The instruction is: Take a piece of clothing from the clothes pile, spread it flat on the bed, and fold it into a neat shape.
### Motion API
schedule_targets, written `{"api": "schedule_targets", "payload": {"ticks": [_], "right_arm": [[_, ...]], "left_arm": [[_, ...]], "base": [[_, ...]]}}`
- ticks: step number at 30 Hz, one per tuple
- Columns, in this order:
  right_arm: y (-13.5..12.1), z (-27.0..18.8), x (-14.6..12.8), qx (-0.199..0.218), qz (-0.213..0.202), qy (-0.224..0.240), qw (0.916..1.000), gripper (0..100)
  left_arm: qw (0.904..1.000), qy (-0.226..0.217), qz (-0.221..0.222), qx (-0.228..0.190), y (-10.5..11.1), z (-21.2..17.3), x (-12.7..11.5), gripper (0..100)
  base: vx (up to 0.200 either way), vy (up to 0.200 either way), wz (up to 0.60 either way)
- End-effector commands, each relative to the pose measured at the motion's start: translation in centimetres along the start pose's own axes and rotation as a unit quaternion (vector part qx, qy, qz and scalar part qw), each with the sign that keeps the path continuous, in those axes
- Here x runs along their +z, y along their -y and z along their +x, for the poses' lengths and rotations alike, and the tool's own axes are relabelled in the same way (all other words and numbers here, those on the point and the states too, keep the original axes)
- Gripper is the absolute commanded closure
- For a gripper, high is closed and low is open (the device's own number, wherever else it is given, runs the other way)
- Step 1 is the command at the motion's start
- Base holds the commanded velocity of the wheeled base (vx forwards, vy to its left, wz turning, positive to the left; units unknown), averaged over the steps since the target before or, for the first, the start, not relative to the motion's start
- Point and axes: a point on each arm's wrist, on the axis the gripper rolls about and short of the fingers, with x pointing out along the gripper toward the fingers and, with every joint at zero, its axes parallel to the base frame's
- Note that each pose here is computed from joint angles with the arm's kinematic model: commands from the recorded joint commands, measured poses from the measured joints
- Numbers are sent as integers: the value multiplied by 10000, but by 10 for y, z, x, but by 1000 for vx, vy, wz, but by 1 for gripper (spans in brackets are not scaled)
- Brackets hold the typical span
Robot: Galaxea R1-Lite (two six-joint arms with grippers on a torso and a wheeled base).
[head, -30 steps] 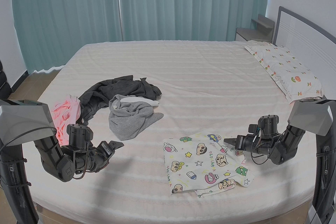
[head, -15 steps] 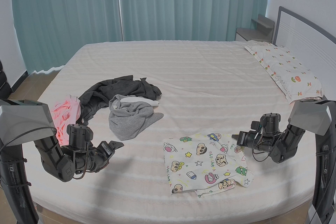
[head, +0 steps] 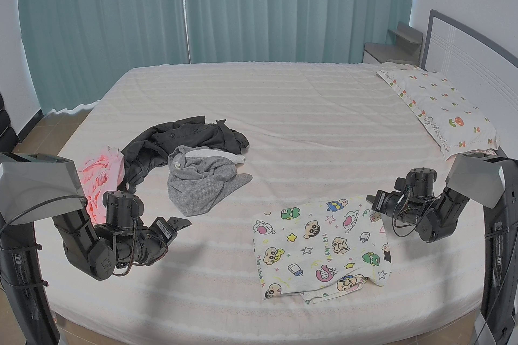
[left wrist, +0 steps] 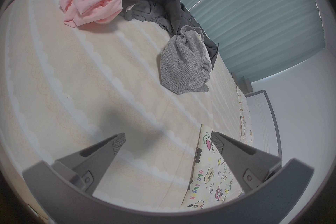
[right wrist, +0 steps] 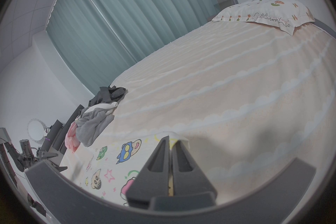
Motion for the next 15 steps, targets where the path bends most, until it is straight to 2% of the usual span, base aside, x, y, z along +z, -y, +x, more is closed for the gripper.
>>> {"api": "schedule_targets", "payload": {"ticks": [1,5,6,10,15], "right_arm": [[9,7,-8,-85,48,-64,9999,100],[9,7,-8,-91,52,-78,9999,100],[9,7,-8,-88,50,-71,9999,0],[8,5,-3,-72,148,22,9999,0],[10,-21,20,-294,470,311,9980,0]], "left_arm": [[10000,2,-2,-4,0,0,0,0],[10000,3,3,-2,0,0,0,0],[10000,2,-2,-4,0,0,0,0],[10000,2,-2,-4,0,0,0,0],[10000,6,0,-10,0,0,0,0]], "base": [[0,0,0],[0,0,0],[0,0,0],[0,0,0],[0,0,0]]}}
